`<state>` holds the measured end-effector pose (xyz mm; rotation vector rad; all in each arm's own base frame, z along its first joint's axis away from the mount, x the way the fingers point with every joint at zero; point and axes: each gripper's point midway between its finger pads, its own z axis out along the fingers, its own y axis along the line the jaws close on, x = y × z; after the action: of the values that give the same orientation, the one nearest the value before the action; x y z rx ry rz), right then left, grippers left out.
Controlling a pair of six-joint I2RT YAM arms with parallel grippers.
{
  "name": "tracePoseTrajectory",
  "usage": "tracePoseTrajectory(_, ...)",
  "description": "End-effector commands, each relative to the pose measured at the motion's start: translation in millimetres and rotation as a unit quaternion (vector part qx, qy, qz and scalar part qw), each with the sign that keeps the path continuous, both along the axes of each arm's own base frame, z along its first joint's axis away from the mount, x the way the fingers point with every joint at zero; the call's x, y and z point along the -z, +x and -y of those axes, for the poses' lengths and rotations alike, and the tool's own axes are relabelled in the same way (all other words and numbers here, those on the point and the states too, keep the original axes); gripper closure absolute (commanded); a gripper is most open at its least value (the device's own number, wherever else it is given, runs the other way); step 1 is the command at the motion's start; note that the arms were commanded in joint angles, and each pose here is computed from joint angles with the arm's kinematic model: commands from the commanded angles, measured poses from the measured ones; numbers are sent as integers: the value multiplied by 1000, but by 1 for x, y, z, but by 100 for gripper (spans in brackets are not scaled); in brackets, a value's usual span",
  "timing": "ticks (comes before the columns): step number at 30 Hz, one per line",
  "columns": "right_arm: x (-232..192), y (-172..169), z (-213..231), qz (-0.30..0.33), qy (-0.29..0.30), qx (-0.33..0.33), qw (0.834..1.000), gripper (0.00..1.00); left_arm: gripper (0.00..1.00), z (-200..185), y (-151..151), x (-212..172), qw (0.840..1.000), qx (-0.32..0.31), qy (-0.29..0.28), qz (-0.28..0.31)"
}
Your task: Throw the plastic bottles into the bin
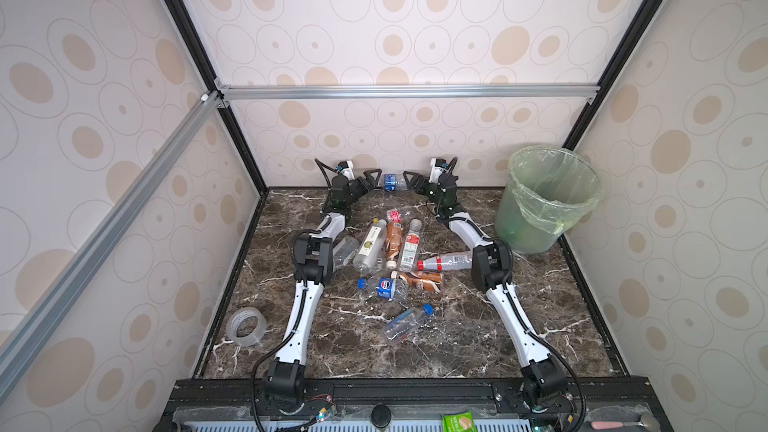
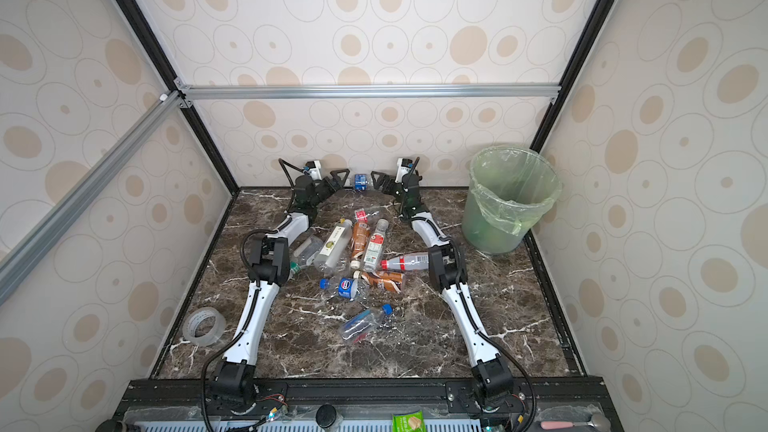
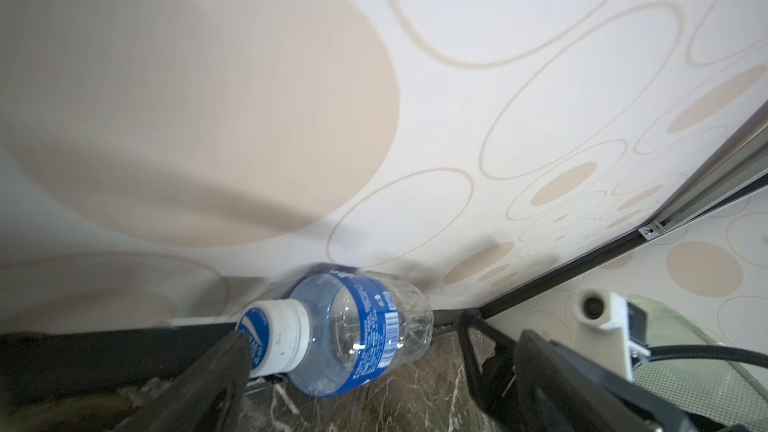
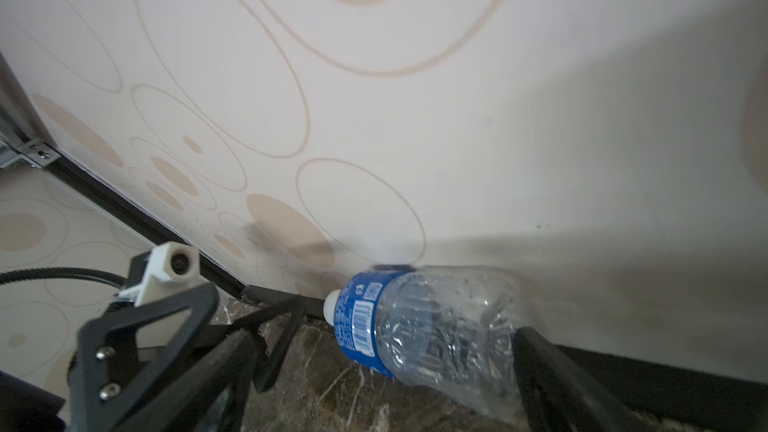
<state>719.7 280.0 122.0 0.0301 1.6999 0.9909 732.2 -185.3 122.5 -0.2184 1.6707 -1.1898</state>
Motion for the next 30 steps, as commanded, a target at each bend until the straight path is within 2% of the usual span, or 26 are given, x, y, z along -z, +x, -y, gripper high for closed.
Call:
tracePoseTrajectory(1,3,-2,-9,2,1,4,1000,1,1,-3,4,-7,999,-11,-8,30)
tracePoseTrajectory(13,10,-4,-22,6,6,10,1000,0,1,20,1,18,1000,-13,-8,22)
tracePoseTrajectory(30,9,1,-11,9,18,27,999,0,1,47,-8,-1,999,12,-24,39)
